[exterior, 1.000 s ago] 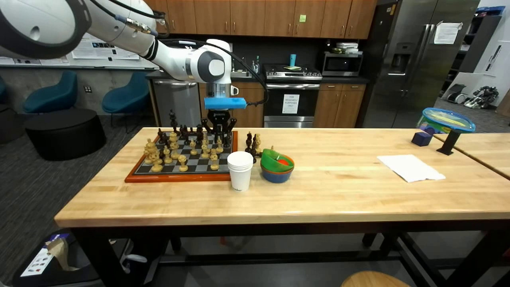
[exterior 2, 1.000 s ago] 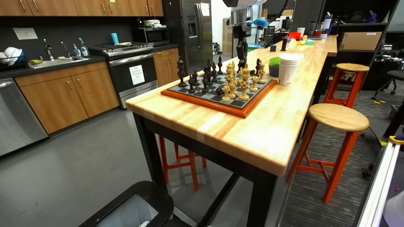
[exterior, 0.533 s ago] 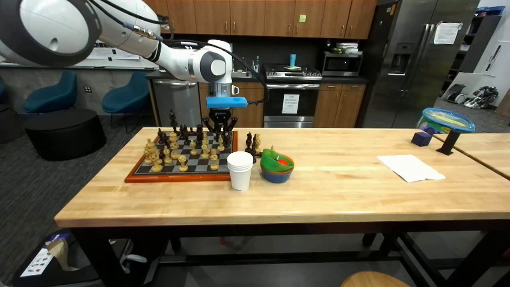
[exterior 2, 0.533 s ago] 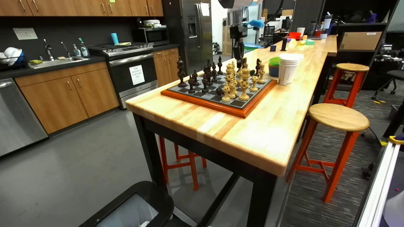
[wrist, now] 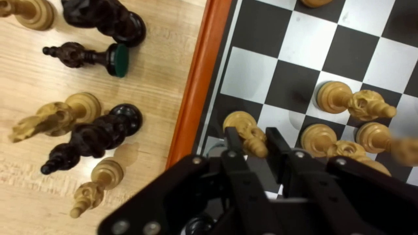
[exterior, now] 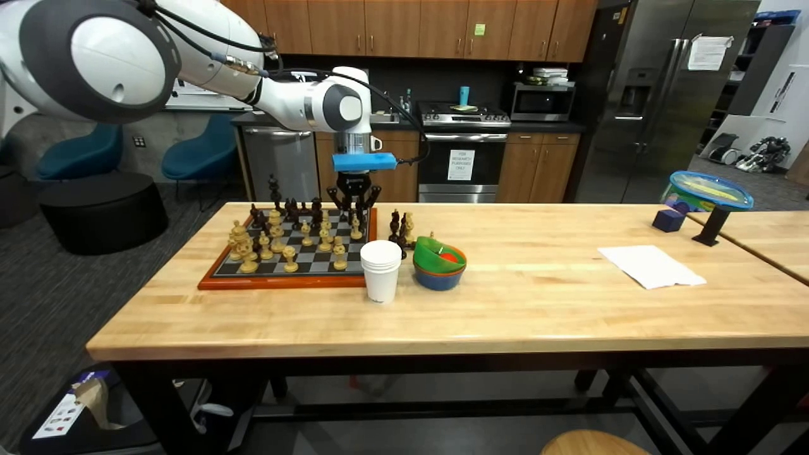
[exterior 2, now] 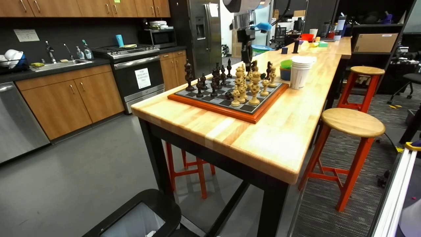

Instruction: Move the bishop from 2c to 2e

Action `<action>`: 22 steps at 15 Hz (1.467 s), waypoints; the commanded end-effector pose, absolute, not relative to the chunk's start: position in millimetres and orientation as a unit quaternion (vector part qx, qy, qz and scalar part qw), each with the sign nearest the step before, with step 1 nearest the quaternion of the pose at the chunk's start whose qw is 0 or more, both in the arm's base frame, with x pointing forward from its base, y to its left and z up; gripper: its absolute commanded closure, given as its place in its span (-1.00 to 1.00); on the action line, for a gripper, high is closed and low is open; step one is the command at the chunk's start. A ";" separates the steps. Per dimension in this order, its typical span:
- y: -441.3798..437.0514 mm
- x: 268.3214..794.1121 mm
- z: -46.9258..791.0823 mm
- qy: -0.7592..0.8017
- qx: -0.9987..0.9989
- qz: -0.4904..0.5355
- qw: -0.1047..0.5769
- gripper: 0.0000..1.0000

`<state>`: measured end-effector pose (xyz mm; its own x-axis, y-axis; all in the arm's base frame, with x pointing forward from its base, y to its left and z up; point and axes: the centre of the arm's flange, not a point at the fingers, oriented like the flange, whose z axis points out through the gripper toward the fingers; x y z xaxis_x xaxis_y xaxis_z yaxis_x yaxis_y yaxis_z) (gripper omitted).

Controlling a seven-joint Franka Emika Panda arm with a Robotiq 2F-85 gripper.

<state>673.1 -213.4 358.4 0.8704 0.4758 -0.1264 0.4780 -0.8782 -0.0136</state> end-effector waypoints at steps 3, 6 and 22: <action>-218.8 684.5 359.9 0.246 0.966 -0.077 0.015 0.85; -220.5 682.3 360.7 0.244 0.967 -0.077 0.015 -0.09; -211.3 563.3 430.7 0.203 0.977 -0.009 -0.057 -1.00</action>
<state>632.3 -225.3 408.0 0.9077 0.4166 -0.0507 0.4131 -0.9082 -0.0673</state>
